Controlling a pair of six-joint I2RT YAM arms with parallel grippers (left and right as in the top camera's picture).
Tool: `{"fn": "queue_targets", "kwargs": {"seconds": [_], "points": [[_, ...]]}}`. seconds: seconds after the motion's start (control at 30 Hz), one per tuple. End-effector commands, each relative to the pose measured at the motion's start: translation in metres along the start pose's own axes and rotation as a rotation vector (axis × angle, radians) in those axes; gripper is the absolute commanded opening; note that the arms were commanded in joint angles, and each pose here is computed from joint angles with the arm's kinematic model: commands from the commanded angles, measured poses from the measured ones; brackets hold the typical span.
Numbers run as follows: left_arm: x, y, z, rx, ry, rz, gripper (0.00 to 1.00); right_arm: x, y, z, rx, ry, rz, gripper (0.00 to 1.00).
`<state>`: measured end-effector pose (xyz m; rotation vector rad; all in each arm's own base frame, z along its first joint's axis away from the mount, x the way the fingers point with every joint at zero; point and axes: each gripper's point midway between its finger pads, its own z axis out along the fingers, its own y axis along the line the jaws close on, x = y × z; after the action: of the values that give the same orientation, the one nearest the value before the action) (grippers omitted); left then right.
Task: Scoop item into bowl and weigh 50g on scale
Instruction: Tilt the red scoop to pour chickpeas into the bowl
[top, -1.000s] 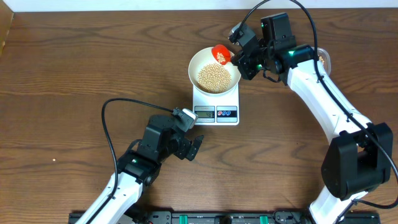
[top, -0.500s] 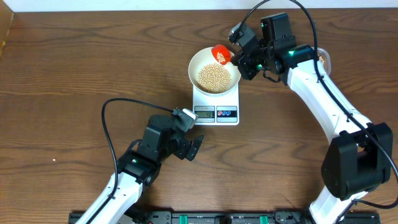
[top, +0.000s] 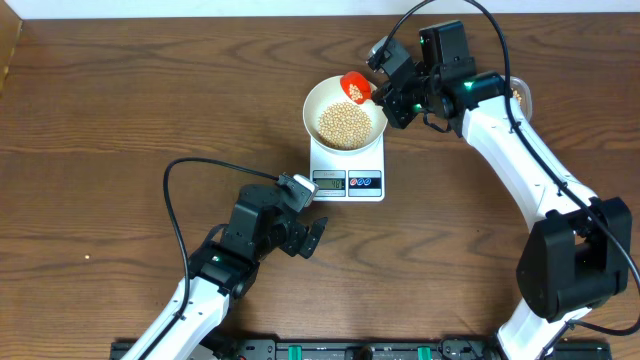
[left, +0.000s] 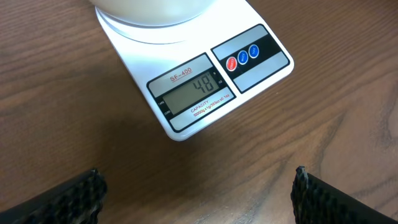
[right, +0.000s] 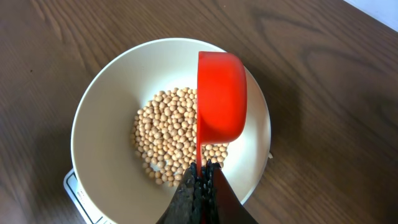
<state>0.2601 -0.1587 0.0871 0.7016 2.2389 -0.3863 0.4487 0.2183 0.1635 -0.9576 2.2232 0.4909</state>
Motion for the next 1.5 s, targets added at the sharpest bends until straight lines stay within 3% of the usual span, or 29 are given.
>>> {"fn": "queue_targets", "kwargs": {"seconds": [0.0,1.47], "points": [[0.0007,0.0027,0.0008,-0.014,0.005,-0.014,0.97,-0.019,0.0084,-0.013,0.003,-0.045,-0.046,0.01],[0.0007,0.0027,0.0008,-0.014,0.005,-0.014,0.97,-0.0183,0.0087,-0.013,0.004,-0.042,-0.122,0.01]]}}
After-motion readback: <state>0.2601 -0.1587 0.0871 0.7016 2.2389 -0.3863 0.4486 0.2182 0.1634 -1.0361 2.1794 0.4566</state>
